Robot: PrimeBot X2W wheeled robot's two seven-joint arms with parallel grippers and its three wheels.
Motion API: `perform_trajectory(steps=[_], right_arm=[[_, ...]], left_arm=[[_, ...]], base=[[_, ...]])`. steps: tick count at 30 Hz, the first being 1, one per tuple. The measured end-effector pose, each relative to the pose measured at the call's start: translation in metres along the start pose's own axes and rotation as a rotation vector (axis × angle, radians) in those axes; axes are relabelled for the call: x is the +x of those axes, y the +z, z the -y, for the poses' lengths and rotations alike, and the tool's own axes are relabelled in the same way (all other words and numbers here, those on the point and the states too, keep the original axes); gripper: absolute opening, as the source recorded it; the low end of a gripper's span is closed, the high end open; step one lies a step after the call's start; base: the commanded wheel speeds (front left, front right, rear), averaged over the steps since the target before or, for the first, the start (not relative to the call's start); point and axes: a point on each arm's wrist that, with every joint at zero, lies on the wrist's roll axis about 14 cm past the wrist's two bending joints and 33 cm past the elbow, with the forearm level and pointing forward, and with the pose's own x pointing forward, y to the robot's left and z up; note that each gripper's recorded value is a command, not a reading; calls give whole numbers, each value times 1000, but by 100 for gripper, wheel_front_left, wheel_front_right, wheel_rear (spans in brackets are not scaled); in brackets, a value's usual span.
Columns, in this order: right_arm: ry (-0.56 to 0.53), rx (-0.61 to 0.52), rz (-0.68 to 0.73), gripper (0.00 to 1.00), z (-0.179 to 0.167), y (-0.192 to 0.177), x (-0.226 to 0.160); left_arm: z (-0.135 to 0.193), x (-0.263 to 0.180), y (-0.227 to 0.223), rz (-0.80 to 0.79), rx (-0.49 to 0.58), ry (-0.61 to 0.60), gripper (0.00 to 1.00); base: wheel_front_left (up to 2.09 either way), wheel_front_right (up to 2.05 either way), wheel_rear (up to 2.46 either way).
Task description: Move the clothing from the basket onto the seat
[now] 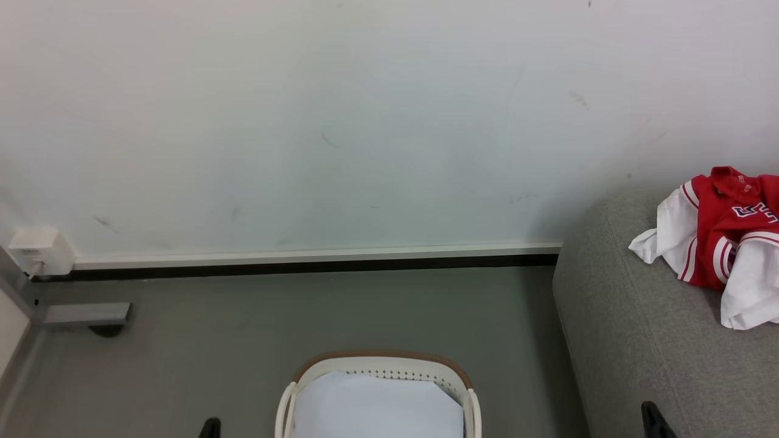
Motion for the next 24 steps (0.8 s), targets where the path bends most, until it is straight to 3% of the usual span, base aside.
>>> perform_trajectory(steps=[24], right_arm=[[-66, 399, 21, 0, 12, 15, 12]], left_arm=[[-13, 20, 9, 5, -376, 76, 0]], base=[[0, 0, 0]])
